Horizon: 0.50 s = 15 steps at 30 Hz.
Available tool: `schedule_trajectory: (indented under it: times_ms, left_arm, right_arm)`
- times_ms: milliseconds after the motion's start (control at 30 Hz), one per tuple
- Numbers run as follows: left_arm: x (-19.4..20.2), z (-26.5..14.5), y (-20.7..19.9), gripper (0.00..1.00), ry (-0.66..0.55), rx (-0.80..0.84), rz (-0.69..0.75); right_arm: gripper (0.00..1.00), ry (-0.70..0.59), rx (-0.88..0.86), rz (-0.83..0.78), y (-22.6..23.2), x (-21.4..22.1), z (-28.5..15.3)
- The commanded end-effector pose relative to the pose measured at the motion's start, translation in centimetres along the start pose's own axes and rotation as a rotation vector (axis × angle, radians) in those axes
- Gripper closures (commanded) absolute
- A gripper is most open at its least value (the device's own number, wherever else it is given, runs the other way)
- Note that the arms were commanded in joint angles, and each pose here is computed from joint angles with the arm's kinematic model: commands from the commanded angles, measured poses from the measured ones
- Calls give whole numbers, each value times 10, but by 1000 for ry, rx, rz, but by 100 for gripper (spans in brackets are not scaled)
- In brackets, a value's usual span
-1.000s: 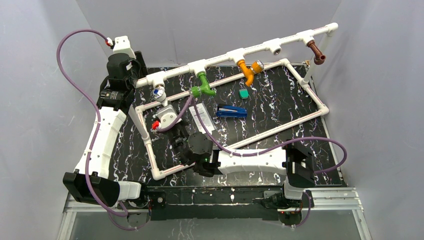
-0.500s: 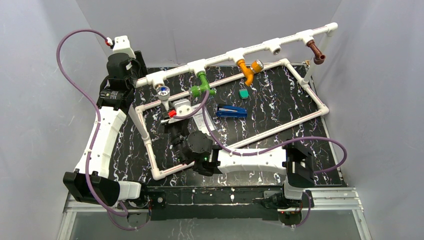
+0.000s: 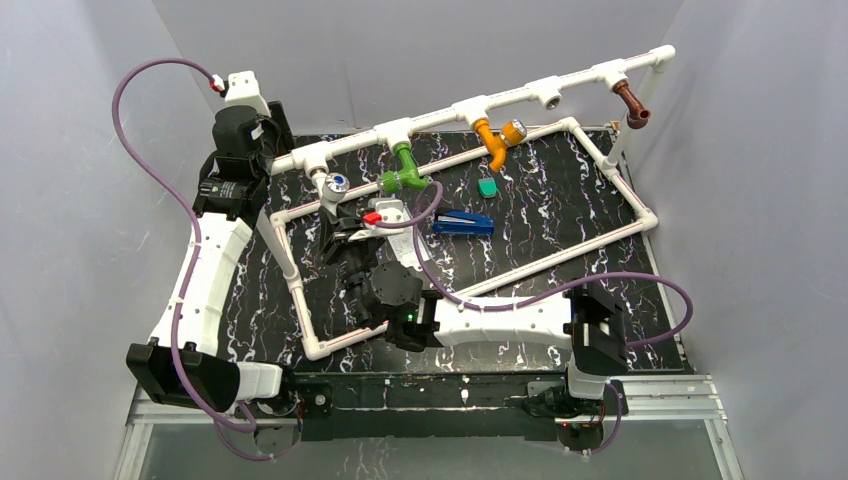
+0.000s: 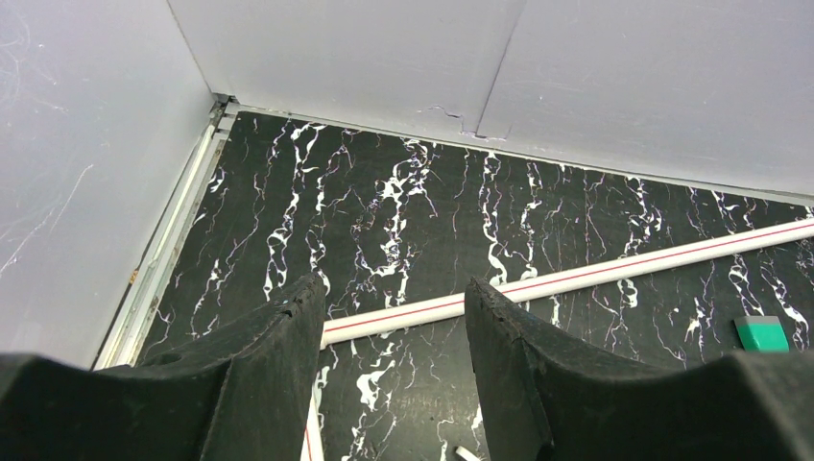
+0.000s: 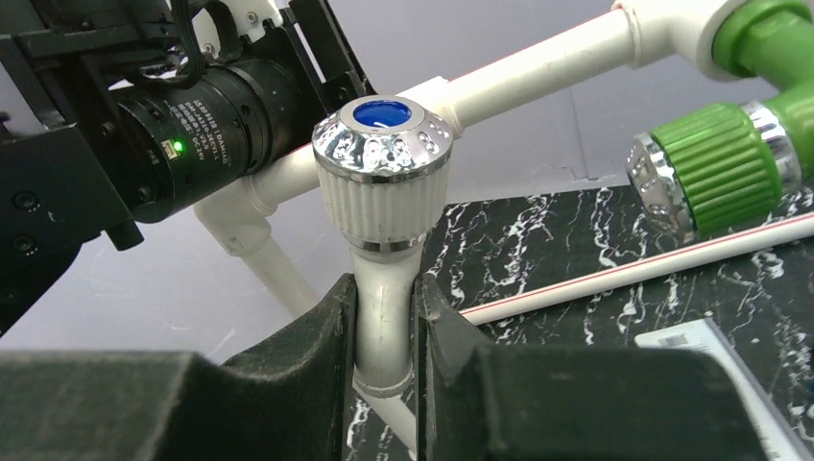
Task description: Install the water faucets
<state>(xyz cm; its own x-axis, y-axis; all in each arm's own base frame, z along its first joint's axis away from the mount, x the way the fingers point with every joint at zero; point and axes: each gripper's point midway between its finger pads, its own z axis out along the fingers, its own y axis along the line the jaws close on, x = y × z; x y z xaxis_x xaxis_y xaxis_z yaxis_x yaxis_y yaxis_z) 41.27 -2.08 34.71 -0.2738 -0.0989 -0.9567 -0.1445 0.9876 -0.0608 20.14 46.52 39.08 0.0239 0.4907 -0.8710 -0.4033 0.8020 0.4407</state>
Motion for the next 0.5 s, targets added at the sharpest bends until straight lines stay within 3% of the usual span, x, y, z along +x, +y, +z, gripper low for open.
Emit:
schedule_trajectory:
  times_ms: [0, 467]
  left_arm:
    - [98, -11, -1, 47, 339, 27, 54]
    - [99, -12, -2, 47, 342, 34, 51]
  right_arm:
    - [99, 15, -88, 166, 18, 1, 17]
    - [99, 65, -86, 545, 12, -9, 19]
